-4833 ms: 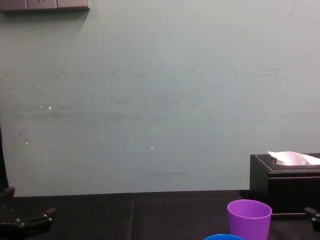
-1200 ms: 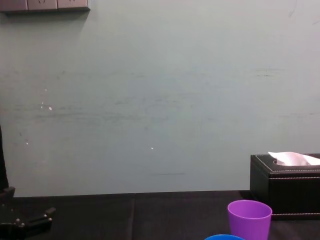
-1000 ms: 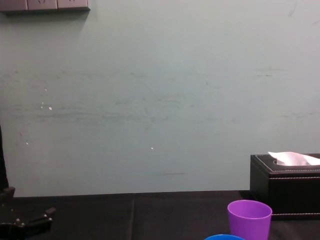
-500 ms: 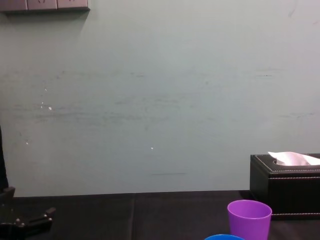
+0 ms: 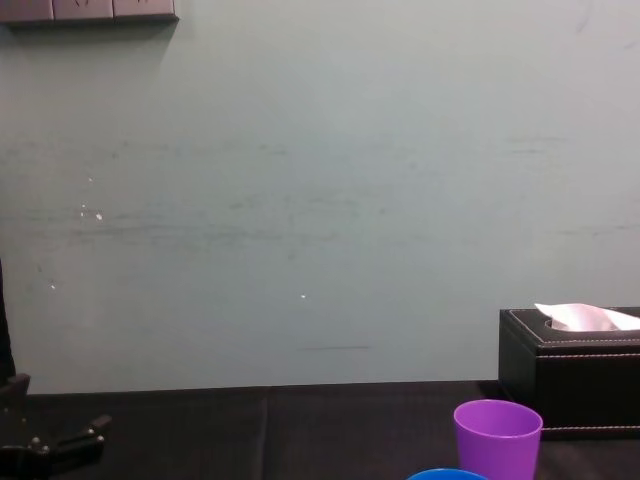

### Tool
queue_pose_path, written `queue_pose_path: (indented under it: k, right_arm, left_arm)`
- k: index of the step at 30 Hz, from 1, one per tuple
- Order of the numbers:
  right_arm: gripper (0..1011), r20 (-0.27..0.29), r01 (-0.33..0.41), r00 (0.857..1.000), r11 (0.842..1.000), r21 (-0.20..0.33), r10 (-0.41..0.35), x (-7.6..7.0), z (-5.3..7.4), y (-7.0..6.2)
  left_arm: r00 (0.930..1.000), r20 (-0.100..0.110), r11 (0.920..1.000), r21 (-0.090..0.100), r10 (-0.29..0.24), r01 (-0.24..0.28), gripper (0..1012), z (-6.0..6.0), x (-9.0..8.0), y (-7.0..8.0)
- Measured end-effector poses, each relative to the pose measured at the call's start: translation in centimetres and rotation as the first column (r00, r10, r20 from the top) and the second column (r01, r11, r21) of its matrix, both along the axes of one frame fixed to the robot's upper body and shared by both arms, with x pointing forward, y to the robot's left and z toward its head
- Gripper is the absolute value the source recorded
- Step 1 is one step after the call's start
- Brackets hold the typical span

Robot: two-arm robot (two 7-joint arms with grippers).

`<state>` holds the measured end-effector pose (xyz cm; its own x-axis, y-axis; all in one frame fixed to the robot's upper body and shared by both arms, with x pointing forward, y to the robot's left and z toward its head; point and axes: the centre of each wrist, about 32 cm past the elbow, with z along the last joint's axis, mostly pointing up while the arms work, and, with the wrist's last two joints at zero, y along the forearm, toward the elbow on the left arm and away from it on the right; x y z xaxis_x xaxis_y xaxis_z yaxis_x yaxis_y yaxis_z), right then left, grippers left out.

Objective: Stack the three plastic cups sequentially using one hand.

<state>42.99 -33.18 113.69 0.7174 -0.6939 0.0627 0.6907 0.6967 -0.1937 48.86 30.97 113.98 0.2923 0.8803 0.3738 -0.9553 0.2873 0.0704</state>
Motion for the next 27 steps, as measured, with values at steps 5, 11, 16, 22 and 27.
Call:
queue_pose_path:
  k: [5,11,16,22,27]
  right_arm:
    - [818,0.001,-0.002,1.0,1.0,0.001,0.002,0.0,0.0,0.0]
    - [755,0.001,-0.002,1.0,1.0,0.001,0.002,0.0,0.0,0.0]
    - [741,0.014,-0.003,1.0,1.0,0.003,0.003,0.0,0.4,0.0]
    - [741,0.058,0.009,0.998,1.0,-0.001,-0.009,0.4,2.2,0.2]
    - [741,0.092,0.019,0.996,1.0,-0.007,-0.018,1.3,3.9,0.4]
  left_arm:
    - [1.0,0.0,1.0,0.0,0.0,0.0,1011,0.0,0.0,0.0]
    - [1.0,0.0,1.0,0.0,0.0,0.0,1011,0.0,0.0,0.0]
    - [1.0,0.0,1.0,0.0,0.0,0.0,1011,0.0,0.0,0.0]
    - [1.0,0.0,1.0,0.0,0.0,0.0,1011,0.0,0.0,0.0]
    - [1.0,0.0,1.0,0.0,0.0,0.0,1011,0.0,0.0,0.0]
